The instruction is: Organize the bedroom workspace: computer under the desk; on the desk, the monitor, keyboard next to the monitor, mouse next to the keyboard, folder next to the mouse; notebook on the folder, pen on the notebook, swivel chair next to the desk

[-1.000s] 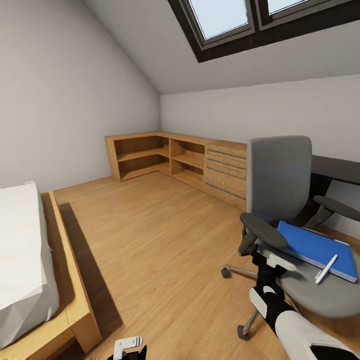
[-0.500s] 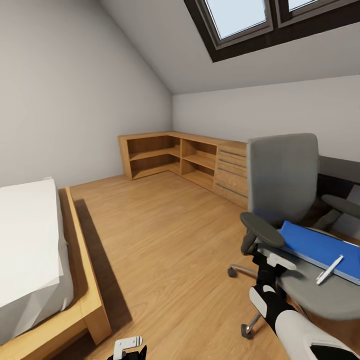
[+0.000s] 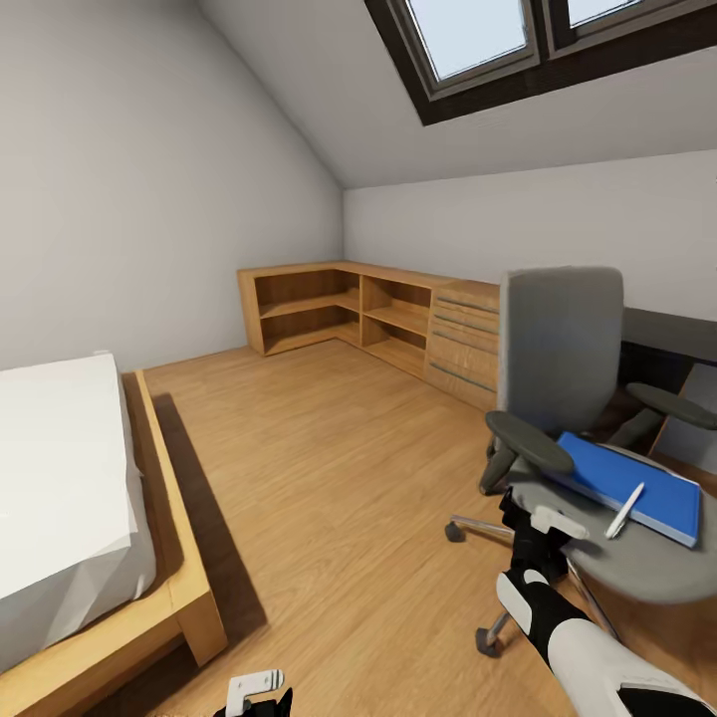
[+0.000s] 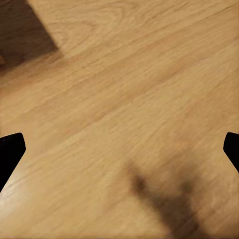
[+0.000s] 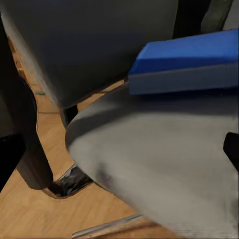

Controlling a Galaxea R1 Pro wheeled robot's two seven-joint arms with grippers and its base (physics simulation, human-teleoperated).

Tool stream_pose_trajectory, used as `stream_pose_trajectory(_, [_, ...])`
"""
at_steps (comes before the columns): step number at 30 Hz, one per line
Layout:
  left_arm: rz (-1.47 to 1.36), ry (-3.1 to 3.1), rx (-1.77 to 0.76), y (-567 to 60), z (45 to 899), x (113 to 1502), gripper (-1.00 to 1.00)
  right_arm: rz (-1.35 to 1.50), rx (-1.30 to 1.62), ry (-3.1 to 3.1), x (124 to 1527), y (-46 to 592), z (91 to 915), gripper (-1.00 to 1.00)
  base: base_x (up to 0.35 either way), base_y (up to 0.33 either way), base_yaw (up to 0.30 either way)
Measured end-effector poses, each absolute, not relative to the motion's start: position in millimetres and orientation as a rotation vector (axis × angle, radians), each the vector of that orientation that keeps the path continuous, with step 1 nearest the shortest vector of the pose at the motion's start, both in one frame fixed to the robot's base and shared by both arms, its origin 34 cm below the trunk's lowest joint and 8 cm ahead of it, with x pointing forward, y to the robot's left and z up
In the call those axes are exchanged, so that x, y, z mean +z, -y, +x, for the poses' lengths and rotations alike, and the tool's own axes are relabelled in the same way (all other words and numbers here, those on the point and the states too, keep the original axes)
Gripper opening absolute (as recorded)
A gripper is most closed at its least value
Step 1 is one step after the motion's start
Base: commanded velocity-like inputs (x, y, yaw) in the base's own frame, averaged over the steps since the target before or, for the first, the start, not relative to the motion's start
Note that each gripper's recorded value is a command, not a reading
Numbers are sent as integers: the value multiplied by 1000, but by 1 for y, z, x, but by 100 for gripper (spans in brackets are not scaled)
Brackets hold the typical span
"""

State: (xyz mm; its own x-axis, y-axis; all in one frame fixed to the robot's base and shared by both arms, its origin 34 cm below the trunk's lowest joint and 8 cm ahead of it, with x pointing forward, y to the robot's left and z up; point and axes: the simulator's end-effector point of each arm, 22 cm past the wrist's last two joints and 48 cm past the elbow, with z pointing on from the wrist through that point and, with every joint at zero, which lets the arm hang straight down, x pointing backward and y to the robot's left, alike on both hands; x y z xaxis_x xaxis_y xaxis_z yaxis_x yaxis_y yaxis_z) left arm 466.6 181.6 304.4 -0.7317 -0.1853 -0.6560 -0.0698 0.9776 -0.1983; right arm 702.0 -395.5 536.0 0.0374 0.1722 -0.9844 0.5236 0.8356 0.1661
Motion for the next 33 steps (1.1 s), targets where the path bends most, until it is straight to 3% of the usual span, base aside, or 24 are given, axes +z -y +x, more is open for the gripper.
stream_pose_trajectory(20, [-177, -2390, -207, -182, 467, 304, 100, 572, -293, -1534, 536, 394, 702, 100, -3, 0, 0])
stream_pose_trajectory(33, [-177, -2391, -207, -182, 467, 304, 100, 569, -292, -1539, 534, 394, 702, 100, -213, 0, 0])
